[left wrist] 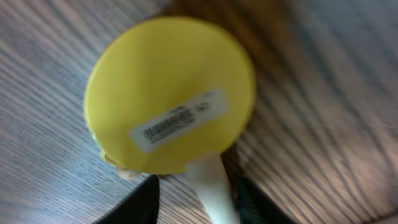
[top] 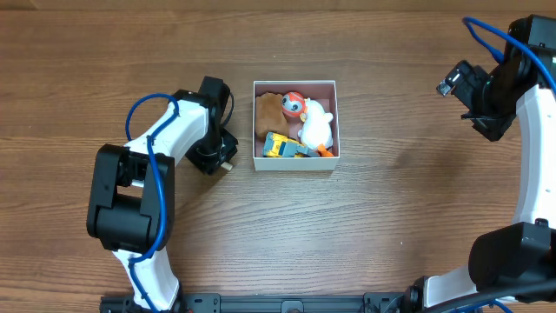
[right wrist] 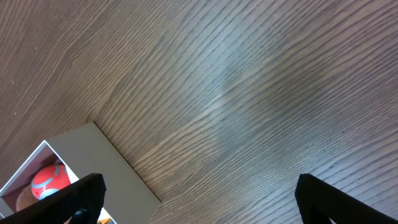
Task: Pack container
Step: 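Grasp the yellow lollipop toy by its stick with the left gripper, then lower the lollipop toy into the box and release it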
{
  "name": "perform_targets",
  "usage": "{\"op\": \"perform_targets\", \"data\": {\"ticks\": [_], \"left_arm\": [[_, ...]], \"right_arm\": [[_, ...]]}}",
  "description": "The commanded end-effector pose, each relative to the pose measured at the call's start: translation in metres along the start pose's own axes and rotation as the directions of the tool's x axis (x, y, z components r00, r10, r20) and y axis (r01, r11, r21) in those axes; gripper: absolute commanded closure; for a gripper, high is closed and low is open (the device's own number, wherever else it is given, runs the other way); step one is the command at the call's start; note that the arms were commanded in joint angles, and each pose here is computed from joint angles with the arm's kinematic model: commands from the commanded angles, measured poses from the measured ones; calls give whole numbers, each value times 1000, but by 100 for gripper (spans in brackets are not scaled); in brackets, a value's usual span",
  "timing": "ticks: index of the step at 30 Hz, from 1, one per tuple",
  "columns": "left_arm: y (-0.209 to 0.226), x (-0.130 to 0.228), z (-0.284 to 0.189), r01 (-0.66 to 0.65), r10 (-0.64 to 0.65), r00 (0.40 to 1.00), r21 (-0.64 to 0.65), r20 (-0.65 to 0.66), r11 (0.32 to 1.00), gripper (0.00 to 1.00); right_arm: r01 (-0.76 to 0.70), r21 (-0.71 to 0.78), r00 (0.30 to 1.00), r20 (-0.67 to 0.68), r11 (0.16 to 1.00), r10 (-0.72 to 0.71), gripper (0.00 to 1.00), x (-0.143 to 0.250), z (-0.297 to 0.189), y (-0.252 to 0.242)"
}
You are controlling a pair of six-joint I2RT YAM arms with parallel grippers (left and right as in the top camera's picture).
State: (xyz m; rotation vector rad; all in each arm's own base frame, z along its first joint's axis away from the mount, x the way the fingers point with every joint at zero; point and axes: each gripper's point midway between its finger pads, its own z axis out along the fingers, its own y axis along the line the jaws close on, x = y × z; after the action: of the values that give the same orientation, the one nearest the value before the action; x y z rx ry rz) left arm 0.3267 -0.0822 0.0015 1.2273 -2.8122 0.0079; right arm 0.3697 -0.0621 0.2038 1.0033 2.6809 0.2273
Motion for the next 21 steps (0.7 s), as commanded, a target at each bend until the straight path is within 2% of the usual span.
{"op": "perform_targets", "data": {"ticks": [1, 3, 8, 10, 15, 18, 21], "left_arm": [[8, -1, 5, 24, -24, 1000, -27, 17, 999, 84], [5, -1, 4, -28, 28, 1000, -19, 11, 999, 93], [-10, -3, -15, -283, 283, 959, 39, -6, 958, 96], [-18, -10, -42, -431, 430, 902, 37, 23, 902, 96], [-38, -28, -131, -601, 593, 789, 4, 158, 799, 96], [-62, -21, -191, -685, 651, 707, 37, 275, 728, 96], [-87, 2, -216, -745, 685, 644, 79, 340, 662, 96]], "right_arm": [[13, -7, 999, 32, 1000, -13, 0, -3, -9, 3], [13, -7, 999, 32, 1000, -13, 0, -3, -9, 3], [13, -7, 999, 31, 1000, -13, 0, -3, -9, 3], [13, -7, 999, 31, 1000, -13, 0, -3, -9, 3], [13, -8, 999, 32, 1000, -13, 0, -3, -9, 3], [13, -8, 999, 32, 1000, -12, 0, -3, -9, 3], [13, -8, 999, 32, 1000, -13, 0, -3, -9, 3]]}}
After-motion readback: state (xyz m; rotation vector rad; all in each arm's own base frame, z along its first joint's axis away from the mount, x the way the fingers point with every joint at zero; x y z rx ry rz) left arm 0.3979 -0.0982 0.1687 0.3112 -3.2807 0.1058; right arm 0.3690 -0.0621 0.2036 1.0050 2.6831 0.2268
